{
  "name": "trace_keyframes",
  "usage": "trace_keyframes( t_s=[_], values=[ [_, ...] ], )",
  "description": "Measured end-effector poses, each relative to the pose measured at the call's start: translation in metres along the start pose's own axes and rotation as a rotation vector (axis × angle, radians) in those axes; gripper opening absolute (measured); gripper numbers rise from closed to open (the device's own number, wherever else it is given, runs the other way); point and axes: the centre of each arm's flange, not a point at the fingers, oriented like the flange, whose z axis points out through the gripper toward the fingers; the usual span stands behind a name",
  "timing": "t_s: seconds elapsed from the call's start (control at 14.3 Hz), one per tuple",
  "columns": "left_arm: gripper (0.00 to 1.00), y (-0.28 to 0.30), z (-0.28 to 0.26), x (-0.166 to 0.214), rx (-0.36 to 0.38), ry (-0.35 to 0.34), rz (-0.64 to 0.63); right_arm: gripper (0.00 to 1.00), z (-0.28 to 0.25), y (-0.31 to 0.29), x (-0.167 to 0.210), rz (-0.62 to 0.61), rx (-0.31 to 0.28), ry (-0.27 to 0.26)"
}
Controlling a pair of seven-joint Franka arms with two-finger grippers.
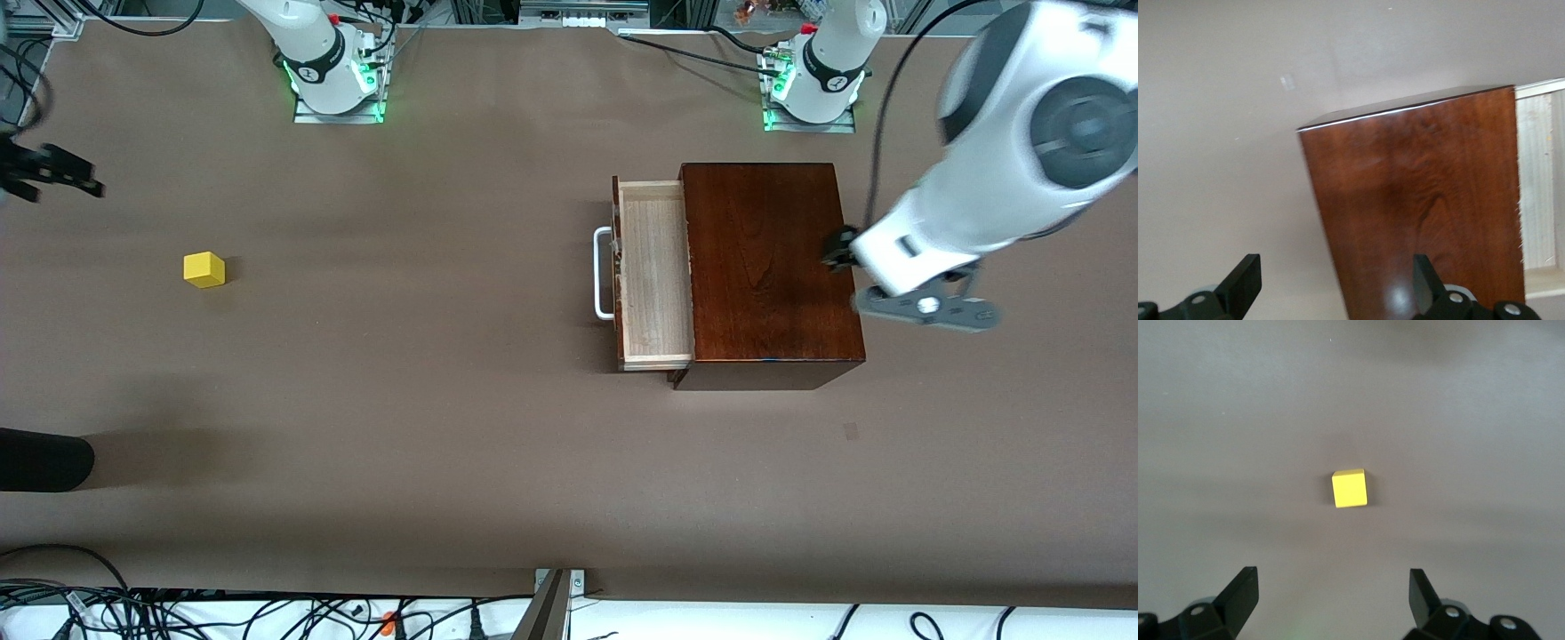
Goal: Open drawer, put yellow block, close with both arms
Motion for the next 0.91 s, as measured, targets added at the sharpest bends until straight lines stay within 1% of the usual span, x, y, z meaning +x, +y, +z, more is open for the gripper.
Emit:
trace_keyframes(
  t_s=[0.14,0.35,0.42,0.56,0.7,0.91],
  values=[
    [1.00,-0.031,-0.013,-0.013,-0.014,-0.003,-0.003,1.00,0.045,-0.004,-0.004,-0.010,-0.009,0.013],
    [1.00,-0.071,-0.019,-0.023,0.007,0.003,-0.088,1.00,0.099,-0.006,0.001,-0.015,-0.038,0.021],
    [1.00,-0.082,-0.018,-0.026,0.000,0.006,-0.119,1.00,0.117,-0.006,0.004,-0.017,-0.048,0.014],
    [1.00,-0.101,-0.015,-0.029,-0.022,0.070,-0.163,1.00,0.149,-0.004,0.009,-0.020,-0.067,-0.008],
    [1.00,-0.110,-0.008,-0.042,-0.023,0.135,-0.180,1.00,0.173,-0.002,0.012,-0.024,-0.077,-0.032],
    [1.00,-0.104,-0.008,-0.078,-0.023,0.147,-0.171,1.00,0.199,0.000,0.014,-0.028,-0.088,-0.058]
  ],
)
